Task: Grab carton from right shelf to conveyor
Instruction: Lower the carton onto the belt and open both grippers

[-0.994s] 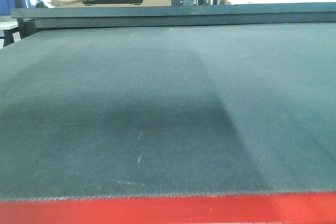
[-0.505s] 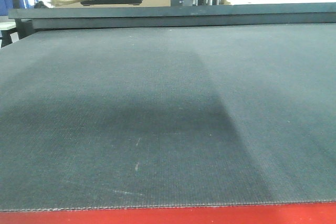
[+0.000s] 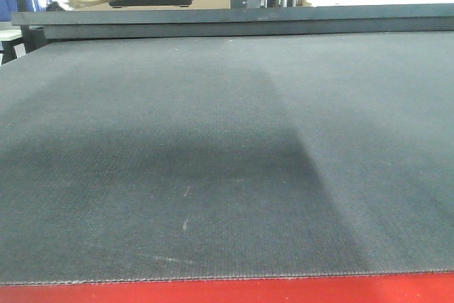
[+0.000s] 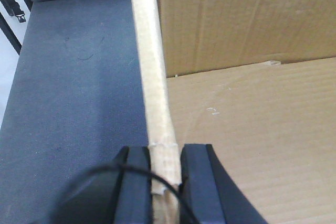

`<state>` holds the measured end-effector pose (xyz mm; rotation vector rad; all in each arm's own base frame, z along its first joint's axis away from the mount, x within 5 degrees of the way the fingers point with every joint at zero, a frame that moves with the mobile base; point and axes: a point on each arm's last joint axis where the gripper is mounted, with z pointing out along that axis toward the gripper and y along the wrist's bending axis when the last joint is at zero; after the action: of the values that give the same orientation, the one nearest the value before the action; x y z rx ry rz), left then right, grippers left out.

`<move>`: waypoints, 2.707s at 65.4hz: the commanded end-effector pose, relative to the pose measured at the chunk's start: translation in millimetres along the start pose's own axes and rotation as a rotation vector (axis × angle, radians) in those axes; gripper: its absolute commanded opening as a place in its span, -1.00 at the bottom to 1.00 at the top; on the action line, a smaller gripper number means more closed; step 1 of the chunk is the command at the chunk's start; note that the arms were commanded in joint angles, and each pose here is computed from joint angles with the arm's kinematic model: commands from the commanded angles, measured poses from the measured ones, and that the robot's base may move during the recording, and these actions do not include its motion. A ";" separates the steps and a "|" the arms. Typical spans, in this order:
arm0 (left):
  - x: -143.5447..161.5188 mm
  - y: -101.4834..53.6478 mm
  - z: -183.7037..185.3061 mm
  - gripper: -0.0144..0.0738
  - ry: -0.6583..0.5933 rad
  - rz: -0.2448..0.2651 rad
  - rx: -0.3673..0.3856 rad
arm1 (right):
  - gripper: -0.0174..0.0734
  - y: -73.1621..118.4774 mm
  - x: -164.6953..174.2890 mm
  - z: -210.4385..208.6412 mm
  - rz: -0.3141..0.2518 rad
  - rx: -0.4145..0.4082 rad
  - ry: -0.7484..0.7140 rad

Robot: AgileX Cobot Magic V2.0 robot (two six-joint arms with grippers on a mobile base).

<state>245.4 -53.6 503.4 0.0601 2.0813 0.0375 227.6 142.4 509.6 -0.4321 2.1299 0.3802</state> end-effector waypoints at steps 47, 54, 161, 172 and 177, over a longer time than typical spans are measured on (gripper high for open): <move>4.3 -14.7 32.9 -0.71 0.085 -0.004 0.052 | -0.76 -19.6 -3.4 36.4 0.030 0.052 0.043; 10.4 -23.8 61.9 -0.71 0.154 0.002 0.060 | -0.76 -32.6 -1.2 71.9 0.050 0.089 0.097; 109.9 48.4 -2.5 -0.69 -0.029 -0.090 -0.104 | -0.77 -74.5 51.1 31.2 0.034 0.335 0.138; 157.4 46.9 -17.0 -0.69 -0.089 -0.094 -0.079 | -0.77 -85.6 105.2 24.7 0.039 0.348 0.124; 177.1 45.5 -23.7 -0.69 -0.113 -0.103 -0.064 | -0.77 -86.4 130.6 21.2 0.046 0.339 0.114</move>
<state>155.4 2.8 372.7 -0.0829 2.0311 0.0715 226.6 61.1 394.9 -0.2229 2.3093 0.0055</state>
